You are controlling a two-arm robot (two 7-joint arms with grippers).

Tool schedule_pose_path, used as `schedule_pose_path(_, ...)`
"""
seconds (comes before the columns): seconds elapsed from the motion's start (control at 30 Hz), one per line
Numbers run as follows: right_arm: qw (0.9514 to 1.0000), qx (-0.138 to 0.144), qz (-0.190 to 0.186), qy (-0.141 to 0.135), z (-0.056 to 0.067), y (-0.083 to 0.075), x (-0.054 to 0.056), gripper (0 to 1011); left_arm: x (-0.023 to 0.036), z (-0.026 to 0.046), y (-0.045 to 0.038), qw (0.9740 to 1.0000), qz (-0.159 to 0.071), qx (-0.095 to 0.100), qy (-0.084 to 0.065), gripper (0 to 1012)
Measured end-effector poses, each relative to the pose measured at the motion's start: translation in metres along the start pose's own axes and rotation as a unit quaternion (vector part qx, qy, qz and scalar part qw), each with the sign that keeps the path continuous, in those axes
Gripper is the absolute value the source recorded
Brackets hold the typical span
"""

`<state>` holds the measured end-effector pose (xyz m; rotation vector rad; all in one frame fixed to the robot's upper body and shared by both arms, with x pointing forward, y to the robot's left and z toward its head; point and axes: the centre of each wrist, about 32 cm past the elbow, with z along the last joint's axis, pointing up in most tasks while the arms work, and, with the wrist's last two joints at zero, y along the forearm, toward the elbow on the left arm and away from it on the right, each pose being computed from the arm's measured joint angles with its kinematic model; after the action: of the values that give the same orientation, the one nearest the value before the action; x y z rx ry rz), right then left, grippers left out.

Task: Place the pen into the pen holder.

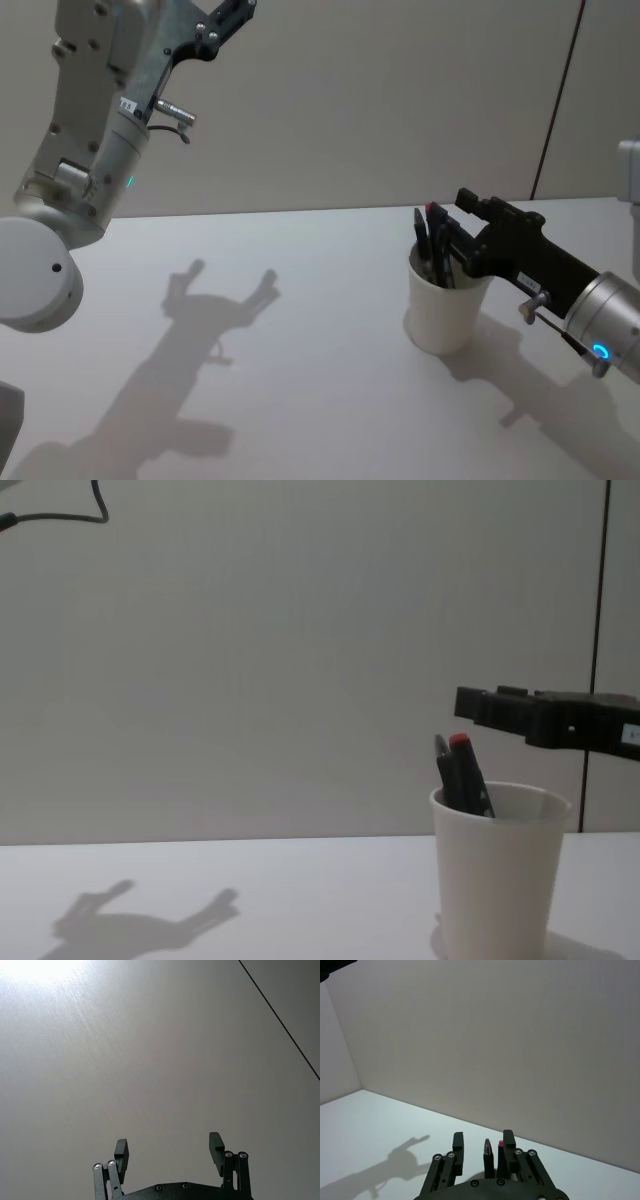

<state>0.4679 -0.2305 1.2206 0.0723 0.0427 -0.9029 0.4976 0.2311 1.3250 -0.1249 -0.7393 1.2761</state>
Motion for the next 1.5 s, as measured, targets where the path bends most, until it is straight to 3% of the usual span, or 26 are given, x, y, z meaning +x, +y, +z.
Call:
schedule_pose_path(0.4, 1.0, 0.001, -0.001, -0.001, -0.001, 0.0, 0.0, 805, 0.0, 0.0, 0.0, 1.0, 0.0, 0.0, 0.0, 1001)
schedule_pose_path(0.63, 0.9998, 0.016, -0.004, -0.014, 0.008, -0.003, 0.001, 999, 0.0, 0.0, 0.0, 1.0, 0.0, 0.0, 0.0, 1001)
schedule_pose_path(1.03, 0.9956, 0.055, -0.051, -0.057, 0.036, -0.02, 0.013, 1001, 0.0, 0.0, 0.0, 1.0, 0.0, 0.0, 0.0, 1001)
schedule_pose_path(1.5, 0.9821, 0.082, -0.132, -0.106, 0.065, -0.046, 0.033, 1001, 0.0, 0.0, 0.0, 1.0, 0.0, 0.0, 0.0, 1001)
